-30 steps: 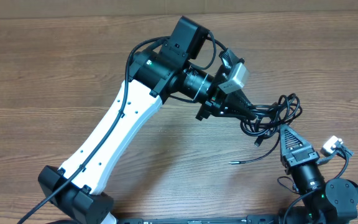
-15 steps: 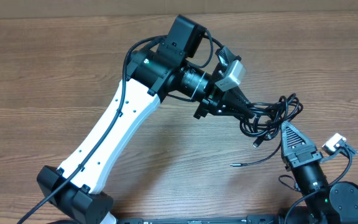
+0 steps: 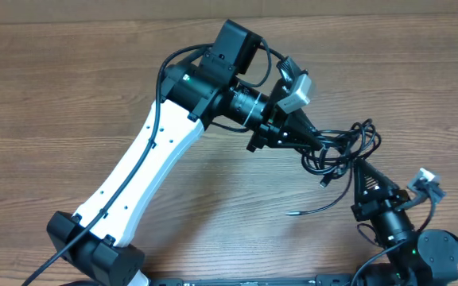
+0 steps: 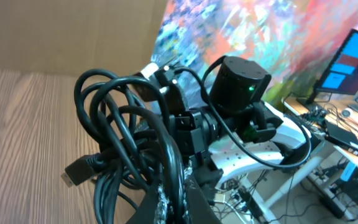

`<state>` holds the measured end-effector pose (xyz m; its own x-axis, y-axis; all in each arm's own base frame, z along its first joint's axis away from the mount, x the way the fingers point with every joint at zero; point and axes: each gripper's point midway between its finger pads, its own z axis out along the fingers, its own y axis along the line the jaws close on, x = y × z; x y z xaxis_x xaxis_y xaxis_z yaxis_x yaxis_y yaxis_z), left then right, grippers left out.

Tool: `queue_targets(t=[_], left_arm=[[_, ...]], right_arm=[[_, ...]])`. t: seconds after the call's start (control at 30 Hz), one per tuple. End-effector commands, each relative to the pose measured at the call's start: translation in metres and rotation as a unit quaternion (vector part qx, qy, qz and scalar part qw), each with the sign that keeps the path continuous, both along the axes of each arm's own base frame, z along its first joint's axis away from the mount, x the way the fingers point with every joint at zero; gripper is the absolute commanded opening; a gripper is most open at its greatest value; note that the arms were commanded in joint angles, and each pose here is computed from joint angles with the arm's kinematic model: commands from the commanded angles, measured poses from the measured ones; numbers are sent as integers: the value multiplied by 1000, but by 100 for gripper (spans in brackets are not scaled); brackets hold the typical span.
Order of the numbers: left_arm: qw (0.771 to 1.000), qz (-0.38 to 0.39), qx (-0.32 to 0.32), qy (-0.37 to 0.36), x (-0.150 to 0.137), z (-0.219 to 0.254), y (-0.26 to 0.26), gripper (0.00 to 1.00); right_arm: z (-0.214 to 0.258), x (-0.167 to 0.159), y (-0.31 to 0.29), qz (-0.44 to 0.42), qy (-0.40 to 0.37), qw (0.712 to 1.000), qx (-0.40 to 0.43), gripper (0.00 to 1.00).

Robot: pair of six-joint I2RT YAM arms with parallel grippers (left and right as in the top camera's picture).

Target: Untangle cables

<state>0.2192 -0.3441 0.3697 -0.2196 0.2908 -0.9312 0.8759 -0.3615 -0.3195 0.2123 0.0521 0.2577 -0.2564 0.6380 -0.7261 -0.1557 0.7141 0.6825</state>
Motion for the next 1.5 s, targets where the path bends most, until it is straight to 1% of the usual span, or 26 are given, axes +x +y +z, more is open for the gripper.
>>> queue_targets(t=[0.0, 0.37, 0.53, 0.63, 0.67, 0.7, 0.73, 0.8, 0.83, 0.87, 0.97, 1.13, 1.23, 1.47], left_arm=[[1000, 8, -8, 8, 0, 14, 11, 4], [1000, 11, -5, 14, 0, 14, 12, 4], [1000, 12, -3, 12, 1, 13, 12, 4], [1000, 27, 15, 3, 6, 6, 11, 4], [999, 32, 21, 2, 7, 3, 11, 4], [999, 34, 26, 2, 8, 2, 11, 4], [999, 36, 29, 2, 8, 1, 12, 4], [999, 41, 34, -1, 10, -1, 12, 4], [998, 42, 36, -2, 10, -2, 12, 4], [998, 43, 36, -2, 10, -2, 12, 4], [998, 47, 41, -5, 12, -4, 12, 4], [998, 49, 45, -5, 12, -6, 11, 4], [998, 40, 41, -2, 7, -4, 10, 4], [999, 15, 49, -9, -11, -8, 0, 4]], right_arm=[[-15, 3, -20, -48, 7, 994, -95, 4], [-34, 2, -49, -128, 53, 984, -113, 4], [-34, 2, -50, -130, 54, 985, -104, 4], [-32, 3, -45, -119, 51, 987, -89, 4], [-30, 3, -42, -111, 48, 989, -88, 6], [-28, 3, -39, -102, 42, 990, -85, 16], [-26, 4, -36, -94, 37, 991, -83, 30], [-20, 4, -26, -68, 24, 994, -78, 62], [-17, 3, -22, -55, 18, 995, -76, 72], [-14, 3, -16, -39, 10, 997, -73, 77], [-1, 0, -1, 4, -20, 997, -72, 84], [6, -2, 8, 30, -41, 995, -85, 89], [7, -2, 8, 31, -43, 995, -84, 91], [9, -2, 8, 30, -48, 995, -84, 91]])
